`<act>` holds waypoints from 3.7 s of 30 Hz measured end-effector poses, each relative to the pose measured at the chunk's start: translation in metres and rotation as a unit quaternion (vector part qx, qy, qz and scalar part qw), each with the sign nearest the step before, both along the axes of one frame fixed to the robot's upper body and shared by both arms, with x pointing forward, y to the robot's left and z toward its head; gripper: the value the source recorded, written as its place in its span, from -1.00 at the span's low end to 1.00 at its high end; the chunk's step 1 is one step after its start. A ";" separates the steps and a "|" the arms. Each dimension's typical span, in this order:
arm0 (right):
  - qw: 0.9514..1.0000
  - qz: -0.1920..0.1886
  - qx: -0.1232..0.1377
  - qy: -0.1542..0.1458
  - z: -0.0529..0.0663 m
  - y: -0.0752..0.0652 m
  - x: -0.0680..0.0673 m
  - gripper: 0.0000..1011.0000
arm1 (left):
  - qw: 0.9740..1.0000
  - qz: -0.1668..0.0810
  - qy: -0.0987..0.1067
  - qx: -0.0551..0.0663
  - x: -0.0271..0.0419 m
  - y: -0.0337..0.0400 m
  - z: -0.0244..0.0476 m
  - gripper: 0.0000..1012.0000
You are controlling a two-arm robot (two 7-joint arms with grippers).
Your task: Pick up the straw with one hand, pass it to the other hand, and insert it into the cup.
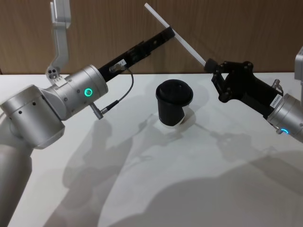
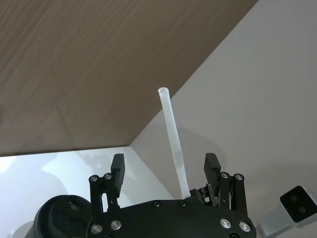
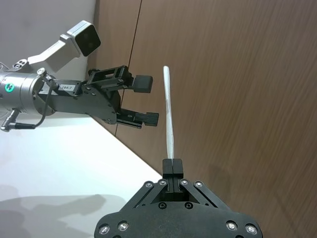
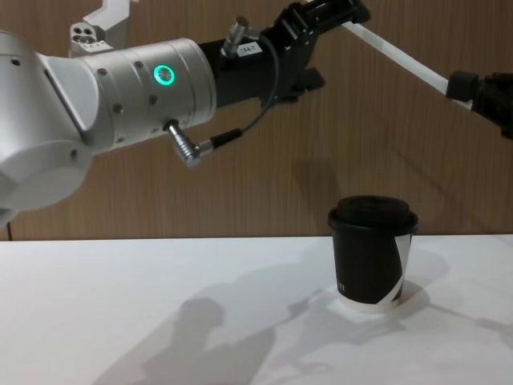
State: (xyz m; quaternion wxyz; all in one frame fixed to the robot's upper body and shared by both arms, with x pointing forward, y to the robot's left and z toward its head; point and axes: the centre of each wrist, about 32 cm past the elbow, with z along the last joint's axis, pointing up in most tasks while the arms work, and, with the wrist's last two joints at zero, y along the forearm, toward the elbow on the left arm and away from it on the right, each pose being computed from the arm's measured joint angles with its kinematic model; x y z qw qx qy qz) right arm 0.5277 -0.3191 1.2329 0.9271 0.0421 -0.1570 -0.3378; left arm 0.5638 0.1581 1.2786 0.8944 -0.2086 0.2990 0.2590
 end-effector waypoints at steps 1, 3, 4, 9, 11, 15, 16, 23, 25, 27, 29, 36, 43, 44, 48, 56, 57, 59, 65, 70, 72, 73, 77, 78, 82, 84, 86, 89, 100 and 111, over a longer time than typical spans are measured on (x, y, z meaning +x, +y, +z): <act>1.000 0.000 0.000 0.000 0.000 0.000 0.000 -1.00 | 1.000 0.000 0.000 -0.001 0.0003 -0.0006 0.0000 0.98; 1.000 0.000 0.000 0.000 0.000 0.000 0.000 -1.00 | 1.000 -0.002 0.003 -0.006 0.0017 -0.0031 -0.0002 0.98; 1.000 0.000 0.000 0.000 0.000 0.000 0.000 -1.00 | 1.000 -0.003 0.004 -0.008 0.0020 -0.0038 -0.0003 0.98; 1.000 0.000 0.000 0.000 0.000 0.000 0.000 -1.00 | 1.000 -0.005 0.009 -0.018 0.0048 -0.0085 -0.0002 0.98; 1.000 0.000 0.000 0.000 0.000 0.000 0.000 -1.00 | 1.000 -0.005 0.010 -0.020 0.0054 -0.0094 -0.0001 0.98; 1.000 0.000 0.000 0.000 0.000 0.000 0.000 -1.00 | 1.000 -0.005 0.013 -0.026 0.0074 -0.0115 -0.0001 0.98; 1.000 0.000 0.000 0.000 0.000 0.000 0.000 -1.00 | 1.000 -0.005 0.013 -0.026 0.0074 -0.0115 -0.0001 0.98; 1.000 0.000 0.000 0.000 0.000 0.000 0.000 -1.00 | 0.999 -0.005 0.016 -0.033 0.0103 -0.0145 -0.0002 0.98; 1.000 0.000 0.000 0.000 0.000 0.000 0.000 -1.00 | 0.999 -0.005 0.016 -0.035 0.0111 -0.0152 -0.0003 0.98; 1.000 0.000 0.000 0.000 0.000 0.000 0.000 -1.00 | 0.999 -0.005 0.016 -0.035 0.0116 -0.0156 -0.0003 0.98; 1.000 0.000 0.000 0.000 0.000 0.000 0.000 -1.00 | 0.999 -0.006 0.015 -0.036 0.0123 -0.0163 -0.0001 0.98; 1.000 0.000 0.000 0.000 0.000 0.000 0.000 -1.00 | 0.999 -0.006 0.014 -0.039 0.0140 -0.0181 -0.0004 0.98; 1.000 0.000 0.000 0.000 0.000 0.000 0.000 -1.00 | 0.999 -0.005 0.013 -0.040 0.0150 -0.0191 -0.0007 0.98; 1.000 0.000 0.000 0.000 0.000 0.000 0.000 -1.00 | 0.999 -0.005 0.013 -0.040 0.0152 -0.0193 -0.0005 0.94; 1.000 0.000 0.000 0.000 0.000 0.000 0.000 -1.00 | 0.999 -0.005 0.013 -0.040 0.0154 -0.0197 -0.0007 0.81; 1.000 0.000 0.000 0.000 0.000 0.000 0.000 -1.00 | 0.999 -0.005 0.012 -0.041 0.0157 -0.0202 -0.0008 0.33; 1.000 0.000 0.000 0.000 0.000 0.000 0.000 -1.00 | 0.999 -0.005 0.012 -0.041 0.0158 -0.0202 -0.0008 0.24; 1.000 0.000 0.000 0.000 0.000 0.000 0.000 -1.00 | 0.999 -0.005 0.012 -0.041 0.0158 -0.0203 -0.0008 0.17; 1.000 0.000 0.000 0.000 0.000 0.000 0.000 -1.00 | 0.999 -0.005 0.012 -0.041 0.0159 -0.0204 -0.0009 -0.24; 1.000 0.000 0.000 0.000 0.000 0.000 0.000 -1.00 | 0.999 -0.005 0.012 -0.041 0.0160 -0.0206 -0.0009 -0.52; 1.000 0.000 0.000 0.000 0.000 0.000 0.000 -1.00 | 0.999 -0.005 0.012 -0.042 0.0160 -0.0206 -0.0009 -0.72; 1.000 0.000 0.000 0.000 0.000 0.000 0.000 -1.00 | 0.999 -0.005 0.012 -0.042 0.0160 -0.0206 -0.0008 -0.72; 1.000 0.000 0.000 0.000 0.000 0.000 0.000 -1.00 | 0.999 -0.005 0.012 -0.042 0.0161 -0.0206 -0.0009 -0.82; 1.000 0.000 0.000 0.000 0.000 0.000 0.000 -1.00 | 0.999 -0.005 0.012 -0.042 0.0161 -0.0206 -0.0009 -0.82; 1.000 0.000 0.000 0.000 0.000 0.000 0.000 -1.00 | 0.999 -0.004 0.012 -0.042 0.0161 -0.0206 -0.0009 -0.88; 1.000 0.000 0.000 0.000 0.000 0.000 0.000 -1.00 | 0.999 -0.004 0.012 -0.042 0.0161 -0.0206 -0.0009 -0.90; 1.000 0.000 0.000 0.000 0.000 0.000 0.000 -1.00 | 0.999 -0.004 0.012 -0.041 0.0161 -0.0206 -0.0008 -0.93; 1.000 0.000 0.000 0.000 0.000 0.000 0.000 -0.99 | 0.999 -0.004 0.012 -0.041 0.0161 -0.0205 -0.0009 -0.96; 1.000 0.000 0.000 0.000 0.000 0.000 0.000 -0.46 | 0.999 -0.004 0.012 -0.041 0.0161 -0.0203 -0.0009 -0.99; 1.000 0.000 0.000 0.000 0.000 0.000 0.000 0.21 | 1.000 0.010 -0.007 -0.026 0.0151 -0.0215 0.0009 -0.99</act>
